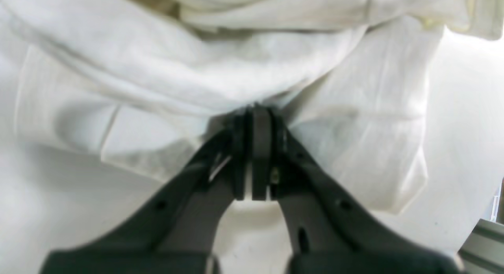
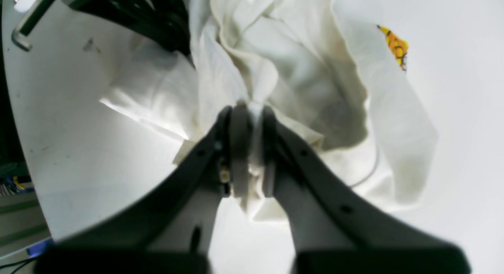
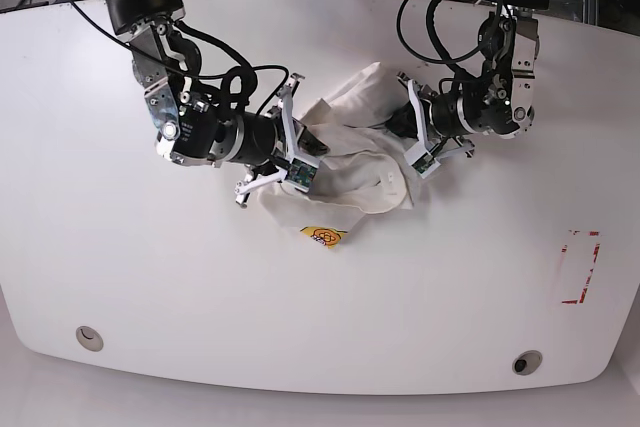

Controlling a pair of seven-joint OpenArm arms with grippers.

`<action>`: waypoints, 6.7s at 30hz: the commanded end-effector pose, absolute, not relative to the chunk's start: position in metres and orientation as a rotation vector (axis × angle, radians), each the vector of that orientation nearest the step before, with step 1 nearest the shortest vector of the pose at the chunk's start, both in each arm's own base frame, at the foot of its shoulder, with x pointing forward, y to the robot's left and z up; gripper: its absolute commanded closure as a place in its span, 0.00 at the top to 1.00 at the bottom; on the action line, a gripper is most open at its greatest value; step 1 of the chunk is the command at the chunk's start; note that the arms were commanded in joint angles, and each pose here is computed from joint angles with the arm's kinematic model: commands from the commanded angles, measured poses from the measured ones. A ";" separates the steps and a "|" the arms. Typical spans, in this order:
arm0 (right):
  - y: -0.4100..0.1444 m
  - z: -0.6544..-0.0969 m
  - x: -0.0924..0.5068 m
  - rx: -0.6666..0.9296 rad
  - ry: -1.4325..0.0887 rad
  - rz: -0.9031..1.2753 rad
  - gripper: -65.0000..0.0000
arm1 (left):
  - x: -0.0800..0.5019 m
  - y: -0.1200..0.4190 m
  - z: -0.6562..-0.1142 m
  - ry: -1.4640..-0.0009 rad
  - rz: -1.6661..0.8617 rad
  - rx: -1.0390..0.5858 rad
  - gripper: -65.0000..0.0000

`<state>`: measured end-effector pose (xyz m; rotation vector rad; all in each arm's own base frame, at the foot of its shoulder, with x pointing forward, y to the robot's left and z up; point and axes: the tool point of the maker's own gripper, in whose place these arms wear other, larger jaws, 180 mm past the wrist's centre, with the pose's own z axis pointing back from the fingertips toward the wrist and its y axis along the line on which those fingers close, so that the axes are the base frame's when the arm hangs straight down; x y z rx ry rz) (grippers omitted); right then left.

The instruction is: Layout the t-shirt on the table in an organized manner, then fold the t-shirt properly

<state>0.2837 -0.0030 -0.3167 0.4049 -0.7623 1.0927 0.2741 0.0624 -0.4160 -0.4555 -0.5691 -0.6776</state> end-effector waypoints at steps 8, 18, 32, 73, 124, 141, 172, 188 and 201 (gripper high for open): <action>0.038 -0.302 0.255 0.552 -0.827 1.064 0.00 | 0.273 0.072 -0.421 -0.531 -0.688 -0.407 0.02; 0.066 -0.289 0.237 0.646 -0.860 1.029 0.00 | 0.273 0.070 -0.421 -0.532 -0.686 -0.411 0.02; 0.099 -0.283 0.220 0.716 -0.840 1.066 0.00 | 0.274 0.065 -0.419 -0.540 -0.682 -0.423 0.02; 0.099 -0.292 0.200 0.735 -0.787 1.044 0.77 | 0.292 0.058 -0.379 -0.668 -0.733 -0.390 0.02; 0.009 -0.324 0.329 0.684 -0.896 0.610 0.19 | 0.398 0.129 -0.290 -0.924 -0.394 -0.268 0.36; 0.009 -0.335 0.314 0.705 -0.867 0.642 0.18 | 0.389 0.090 -0.325 -0.811 -0.306 -0.379 0.62; 0.009 -0.337 0.313 0.702 -0.861 0.639 0.18 | 0.370 0.060 -0.379 -0.678 -0.289 -0.477 0.22; 0.005 -0.353 0.315 0.719 -0.843 0.578 0.18 | 0.362 0.082 -0.356 -0.789 -0.296 -0.412 0.15; -0.003 -0.368 0.318 0.710 -0.833 0.474 0.18 | 0.340 0.111 -0.363 -0.766 -0.323 -0.332 0.14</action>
